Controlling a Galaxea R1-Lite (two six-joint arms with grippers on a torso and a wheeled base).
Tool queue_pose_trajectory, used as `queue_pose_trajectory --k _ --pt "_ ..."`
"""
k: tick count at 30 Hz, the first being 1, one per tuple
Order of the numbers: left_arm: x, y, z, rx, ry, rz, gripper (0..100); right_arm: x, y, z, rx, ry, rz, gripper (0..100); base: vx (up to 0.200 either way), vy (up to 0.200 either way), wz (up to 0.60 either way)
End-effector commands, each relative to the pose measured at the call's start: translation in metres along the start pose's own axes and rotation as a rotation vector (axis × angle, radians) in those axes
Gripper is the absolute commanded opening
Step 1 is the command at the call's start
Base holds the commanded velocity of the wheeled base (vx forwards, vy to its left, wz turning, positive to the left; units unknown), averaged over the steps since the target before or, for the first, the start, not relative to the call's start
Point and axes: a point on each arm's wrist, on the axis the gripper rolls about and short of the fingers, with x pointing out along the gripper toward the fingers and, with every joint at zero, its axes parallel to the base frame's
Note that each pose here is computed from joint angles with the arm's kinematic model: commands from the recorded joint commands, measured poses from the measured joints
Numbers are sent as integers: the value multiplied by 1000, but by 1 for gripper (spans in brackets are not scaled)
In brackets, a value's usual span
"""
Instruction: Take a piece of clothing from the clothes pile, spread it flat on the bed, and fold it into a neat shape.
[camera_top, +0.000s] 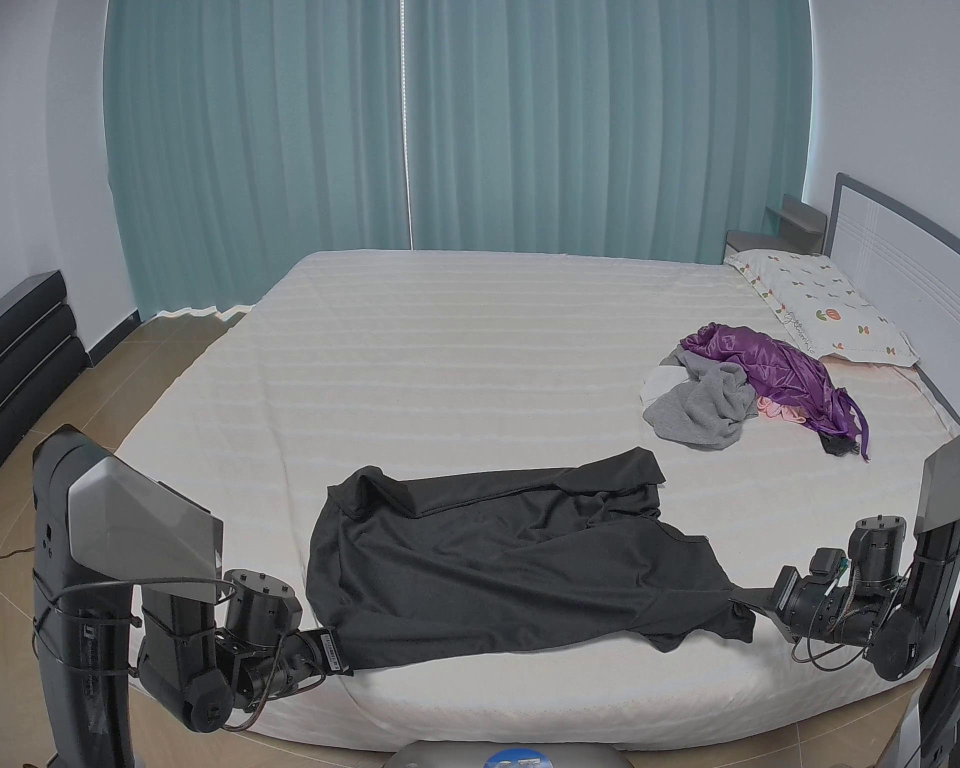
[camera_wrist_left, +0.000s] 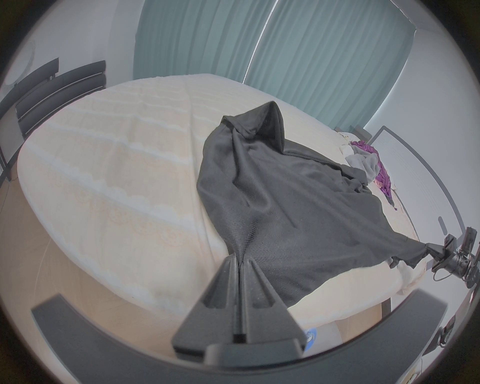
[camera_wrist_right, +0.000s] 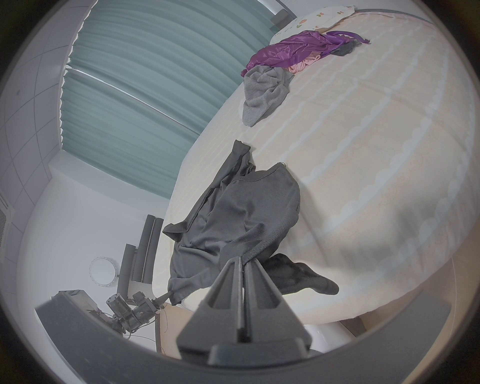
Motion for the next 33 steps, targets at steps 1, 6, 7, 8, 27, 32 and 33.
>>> queue_pose_trajectory --k 1,6,7,8,27,32,33 --pt "-11 0 10 -13 -43 -4 0 -1 1 0 -2 -3 3 0 0 0 0" --pt "-22 7 23 -5 -92 6 0 -3 1 -1 -1 1 1 0 0 0 0" --pt "-27 10 27 6 -109 15 0 -4 1 -2 -3 2 1 0 0 0 0" --pt "-28 11 28 8 -114 15 0 -4 2 -2 -2 0 1 0 0 0 0" --pt "-53 33 27 118 -49 112 0 -25 7 -34 -116 253 -121 0 0 0 0" --pt "-52 35 19 131 -7 119 0 -26 3 -38 -162 295 -141 0 0 0 0" --pt "-50 36 17 134 9 123 0 -26 3 -38 -165 298 -143 0 0 0 0"
